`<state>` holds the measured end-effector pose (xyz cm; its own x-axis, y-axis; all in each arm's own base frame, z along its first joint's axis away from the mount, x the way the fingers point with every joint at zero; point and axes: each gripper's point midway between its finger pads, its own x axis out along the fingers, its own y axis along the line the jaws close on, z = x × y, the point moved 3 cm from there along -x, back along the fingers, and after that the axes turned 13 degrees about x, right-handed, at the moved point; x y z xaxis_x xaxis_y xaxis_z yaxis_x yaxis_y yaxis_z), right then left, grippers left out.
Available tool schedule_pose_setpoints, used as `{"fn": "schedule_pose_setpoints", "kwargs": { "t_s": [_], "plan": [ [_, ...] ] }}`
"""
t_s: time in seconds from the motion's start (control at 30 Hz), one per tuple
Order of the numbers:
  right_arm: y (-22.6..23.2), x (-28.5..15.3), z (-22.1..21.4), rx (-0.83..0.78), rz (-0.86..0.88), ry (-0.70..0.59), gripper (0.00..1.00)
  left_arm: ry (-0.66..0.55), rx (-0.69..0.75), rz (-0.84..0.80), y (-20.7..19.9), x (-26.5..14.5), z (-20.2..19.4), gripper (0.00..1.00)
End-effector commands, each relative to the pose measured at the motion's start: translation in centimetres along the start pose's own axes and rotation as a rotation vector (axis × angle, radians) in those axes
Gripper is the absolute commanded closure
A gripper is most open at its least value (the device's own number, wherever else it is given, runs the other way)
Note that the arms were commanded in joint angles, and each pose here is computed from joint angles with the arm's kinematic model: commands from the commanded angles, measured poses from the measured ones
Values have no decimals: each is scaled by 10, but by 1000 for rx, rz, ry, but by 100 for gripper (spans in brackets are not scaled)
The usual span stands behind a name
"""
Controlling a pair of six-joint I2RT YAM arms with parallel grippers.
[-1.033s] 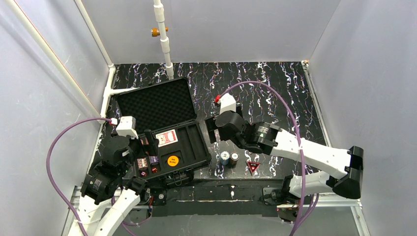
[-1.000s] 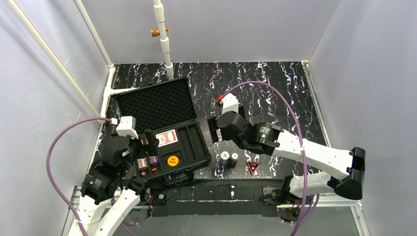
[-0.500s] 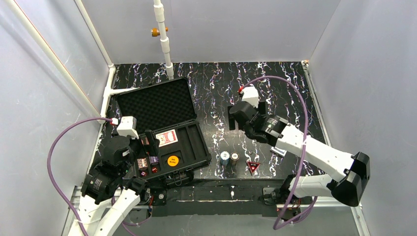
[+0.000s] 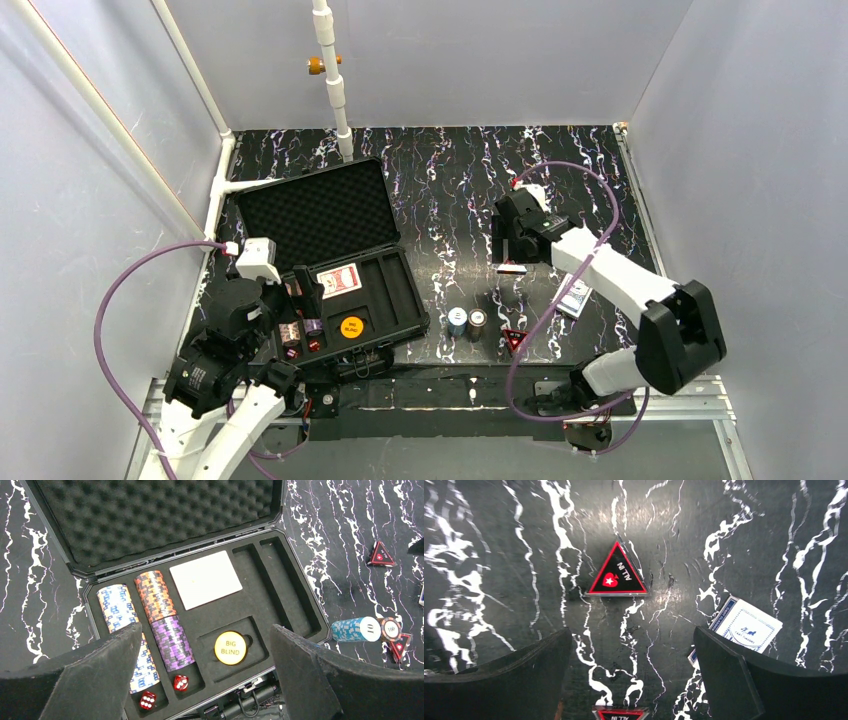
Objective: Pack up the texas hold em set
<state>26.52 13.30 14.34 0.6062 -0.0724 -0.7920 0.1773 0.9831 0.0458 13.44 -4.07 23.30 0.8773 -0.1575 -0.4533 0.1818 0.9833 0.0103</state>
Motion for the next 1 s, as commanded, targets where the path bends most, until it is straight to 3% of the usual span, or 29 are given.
{"fn": "schedule_pose_setpoints", "kwargs": {
  "t_s": [0.0, 0.3, 0.77, 0.97],
  "plan": [
    [4, 22, -10, -3, 55, 88, 2, 4, 3, 15, 2, 2, -3, 2],
    [-42, 44, -5, 122, -74, 100, 1, 4, 5, 12, 2, 3, -3, 2],
    [-121, 31, -1, 486, -324, -28, 1, -7, 6, 5, 1, 2, -3, 2],
    [-139, 38, -14, 586, -323, -16, 2, -21, 4, 4, 2, 0, -2, 2]
  ]
}}
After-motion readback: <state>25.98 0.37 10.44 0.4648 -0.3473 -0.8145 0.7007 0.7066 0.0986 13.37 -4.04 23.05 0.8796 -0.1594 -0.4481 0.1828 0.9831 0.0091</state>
